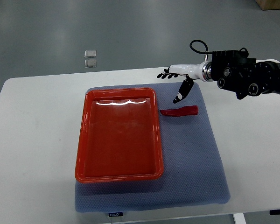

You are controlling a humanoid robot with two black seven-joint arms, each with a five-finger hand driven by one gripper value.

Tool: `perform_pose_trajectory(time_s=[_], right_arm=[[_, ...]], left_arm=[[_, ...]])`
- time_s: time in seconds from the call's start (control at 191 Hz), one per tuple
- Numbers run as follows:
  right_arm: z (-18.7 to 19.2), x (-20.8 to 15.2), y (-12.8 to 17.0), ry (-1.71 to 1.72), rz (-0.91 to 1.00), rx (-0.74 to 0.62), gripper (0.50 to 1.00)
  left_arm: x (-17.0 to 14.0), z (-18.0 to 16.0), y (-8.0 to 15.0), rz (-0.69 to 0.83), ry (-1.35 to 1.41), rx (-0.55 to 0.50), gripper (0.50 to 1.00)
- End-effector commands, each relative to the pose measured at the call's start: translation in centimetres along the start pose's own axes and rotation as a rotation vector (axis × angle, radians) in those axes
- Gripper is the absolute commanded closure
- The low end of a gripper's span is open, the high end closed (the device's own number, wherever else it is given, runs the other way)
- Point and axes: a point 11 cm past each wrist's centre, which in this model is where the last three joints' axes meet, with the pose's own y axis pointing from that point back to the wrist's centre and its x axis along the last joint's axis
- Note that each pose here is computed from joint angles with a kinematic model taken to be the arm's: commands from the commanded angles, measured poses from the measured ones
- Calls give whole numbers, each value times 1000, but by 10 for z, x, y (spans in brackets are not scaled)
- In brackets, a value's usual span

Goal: Place red pepper on red tray
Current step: 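Move the right hand over the red pepper and lower it, then close the right hand fingers around the red pepper and lift it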

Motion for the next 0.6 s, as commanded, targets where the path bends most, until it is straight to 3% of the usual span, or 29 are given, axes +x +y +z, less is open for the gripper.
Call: perform_pose_trajectory(time_s=[0.0,0.356,0.596], right_arm=[[10,-10,3,21,-35,-28,585],[17,-27,11,3,-72,-28,587],[20,-37,6,14,-63,-45,640]], left_arm=[[0,0,0,-1,0,1,500],[0,0,0,-1,0,1,500],[0,1,0,-1,0,-1,500]])
